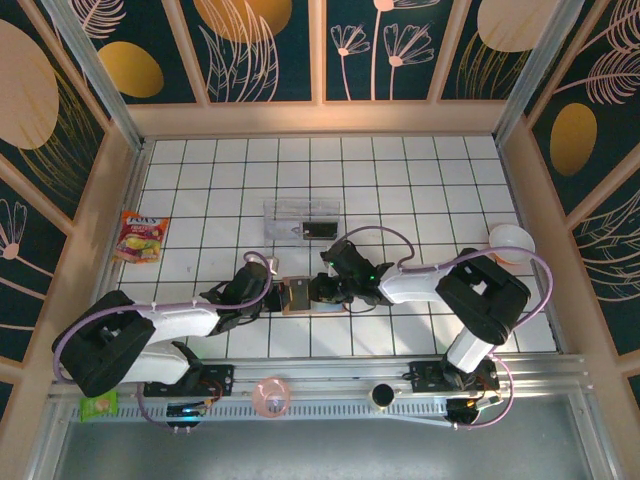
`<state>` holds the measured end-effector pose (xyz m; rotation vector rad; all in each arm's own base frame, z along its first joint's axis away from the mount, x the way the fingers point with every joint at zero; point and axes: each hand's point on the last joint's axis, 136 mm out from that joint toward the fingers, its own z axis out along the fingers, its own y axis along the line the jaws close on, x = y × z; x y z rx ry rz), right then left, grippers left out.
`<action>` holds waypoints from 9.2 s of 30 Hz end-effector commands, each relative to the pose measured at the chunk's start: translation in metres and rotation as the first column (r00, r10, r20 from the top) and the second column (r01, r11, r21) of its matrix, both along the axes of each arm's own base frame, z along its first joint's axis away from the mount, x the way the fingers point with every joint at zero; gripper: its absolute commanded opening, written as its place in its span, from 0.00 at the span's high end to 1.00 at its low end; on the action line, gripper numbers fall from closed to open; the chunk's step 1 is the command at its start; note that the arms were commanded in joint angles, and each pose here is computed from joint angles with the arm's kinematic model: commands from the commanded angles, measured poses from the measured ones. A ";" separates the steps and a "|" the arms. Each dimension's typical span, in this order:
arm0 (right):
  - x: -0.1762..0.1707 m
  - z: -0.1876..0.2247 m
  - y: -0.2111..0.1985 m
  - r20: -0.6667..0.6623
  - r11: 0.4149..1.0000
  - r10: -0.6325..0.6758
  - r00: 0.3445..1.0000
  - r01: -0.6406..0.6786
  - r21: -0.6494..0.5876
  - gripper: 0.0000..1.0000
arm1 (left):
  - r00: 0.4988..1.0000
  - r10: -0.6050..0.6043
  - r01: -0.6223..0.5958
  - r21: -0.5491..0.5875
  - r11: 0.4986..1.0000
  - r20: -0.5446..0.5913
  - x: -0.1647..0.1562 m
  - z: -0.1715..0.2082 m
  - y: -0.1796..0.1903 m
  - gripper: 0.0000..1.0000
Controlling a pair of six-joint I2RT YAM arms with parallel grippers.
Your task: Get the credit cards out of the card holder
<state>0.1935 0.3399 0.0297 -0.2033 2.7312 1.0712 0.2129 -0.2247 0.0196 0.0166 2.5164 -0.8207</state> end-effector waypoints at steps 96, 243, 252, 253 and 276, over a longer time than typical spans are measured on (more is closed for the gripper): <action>-0.002 0.021 -0.021 0.119 0.985 -0.005 0.993 0.026 -0.171 0.83 | 0.977 -0.207 0.207 -0.009 0.978 -0.058 -0.002 -0.012 -0.056 1.00; 0.117 0.209 -0.120 0.736 0.923 -0.321 0.596 0.372 0.101 0.05 | 0.614 0.353 -0.744 0.367 0.558 0.706 0.185 0.167 0.183 0.01; 0.111 0.219 -0.164 0.750 0.839 -0.432 0.500 0.528 0.131 0.01 | 0.424 0.363 -0.851 0.228 0.473 0.830 0.155 0.158 0.257 0.01; 0.111 0.224 -0.165 0.764 0.843 -0.415 0.494 0.525 0.118 0.01 | 0.424 0.358 -0.845 0.221 0.486 0.832 0.158 0.156 0.257 0.01; 0.137 0.241 -0.265 0.939 0.719 -0.318 0.130 0.678 0.150 0.01 | 0.408 0.375 -0.782 0.107 0.613 0.833 0.152 0.120 0.267 0.01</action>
